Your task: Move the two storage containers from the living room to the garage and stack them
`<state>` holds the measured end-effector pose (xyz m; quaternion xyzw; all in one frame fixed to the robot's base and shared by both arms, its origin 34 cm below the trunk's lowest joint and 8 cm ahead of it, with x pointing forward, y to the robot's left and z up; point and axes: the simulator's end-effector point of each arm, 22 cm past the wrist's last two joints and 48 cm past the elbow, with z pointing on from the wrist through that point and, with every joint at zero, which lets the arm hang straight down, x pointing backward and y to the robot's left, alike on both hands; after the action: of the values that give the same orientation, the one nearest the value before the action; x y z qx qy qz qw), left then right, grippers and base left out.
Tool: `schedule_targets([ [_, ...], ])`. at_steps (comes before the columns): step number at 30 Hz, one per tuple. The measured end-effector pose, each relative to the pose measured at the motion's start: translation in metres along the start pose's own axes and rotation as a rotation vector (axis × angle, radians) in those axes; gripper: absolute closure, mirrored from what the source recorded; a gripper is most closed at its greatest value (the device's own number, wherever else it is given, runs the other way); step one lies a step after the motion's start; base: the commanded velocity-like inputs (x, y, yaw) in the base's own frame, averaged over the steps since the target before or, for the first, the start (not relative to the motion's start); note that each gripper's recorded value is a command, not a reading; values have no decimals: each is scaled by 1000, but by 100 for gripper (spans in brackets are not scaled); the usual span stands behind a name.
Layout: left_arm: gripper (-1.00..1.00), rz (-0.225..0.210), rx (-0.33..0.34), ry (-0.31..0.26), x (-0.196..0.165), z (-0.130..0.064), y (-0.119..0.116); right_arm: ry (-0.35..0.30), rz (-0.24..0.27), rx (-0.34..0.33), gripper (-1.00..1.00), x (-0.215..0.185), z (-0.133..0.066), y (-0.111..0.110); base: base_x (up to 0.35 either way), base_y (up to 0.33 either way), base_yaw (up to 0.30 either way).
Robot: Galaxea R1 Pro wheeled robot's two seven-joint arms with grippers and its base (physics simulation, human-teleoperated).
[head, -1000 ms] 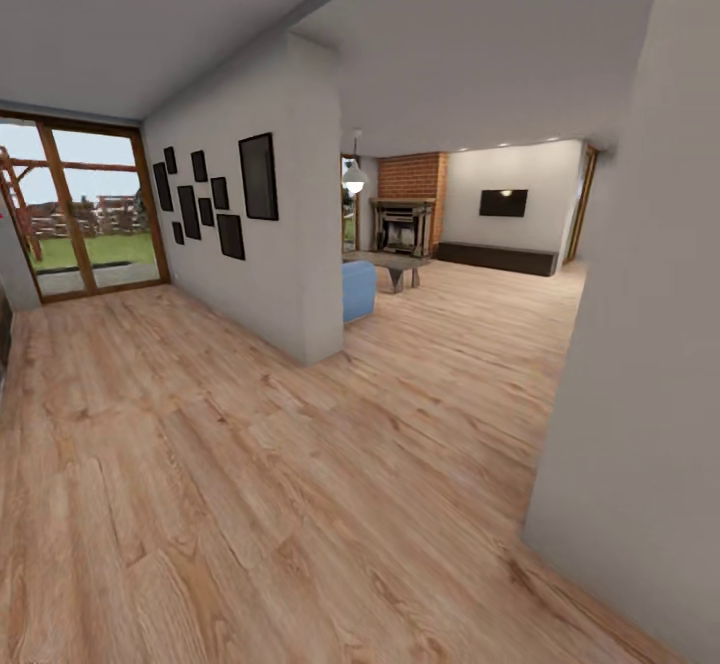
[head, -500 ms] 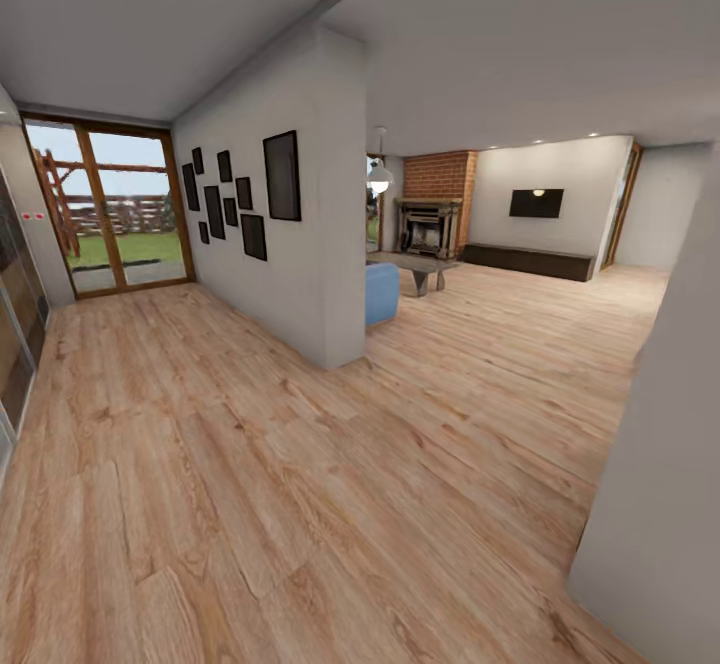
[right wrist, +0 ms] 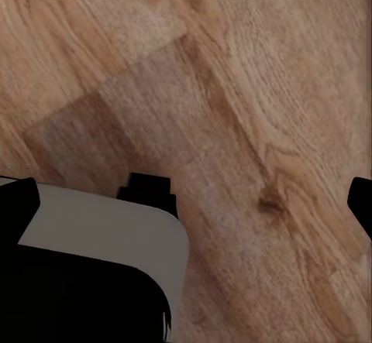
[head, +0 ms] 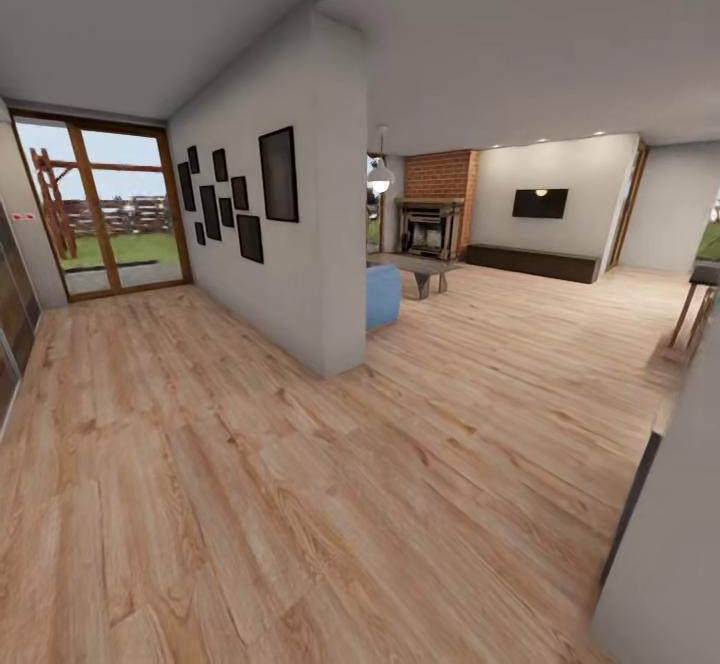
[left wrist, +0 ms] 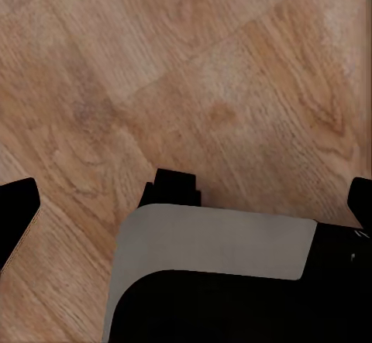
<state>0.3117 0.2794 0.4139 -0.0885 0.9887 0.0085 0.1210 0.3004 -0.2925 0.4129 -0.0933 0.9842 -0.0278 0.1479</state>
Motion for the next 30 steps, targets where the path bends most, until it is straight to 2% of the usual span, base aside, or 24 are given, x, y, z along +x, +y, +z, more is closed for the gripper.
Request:
schedule_targets([
  [26, -100, 0, 1, 0, 0, 0, -1, 1, 2, -1, -100, 0, 0, 1, 327, 0, 0],
  [30, -100, 0, 1, 0, 0, 0, -1, 1, 4, -3, -100, 0, 0, 3, 327, 0, -117],
])
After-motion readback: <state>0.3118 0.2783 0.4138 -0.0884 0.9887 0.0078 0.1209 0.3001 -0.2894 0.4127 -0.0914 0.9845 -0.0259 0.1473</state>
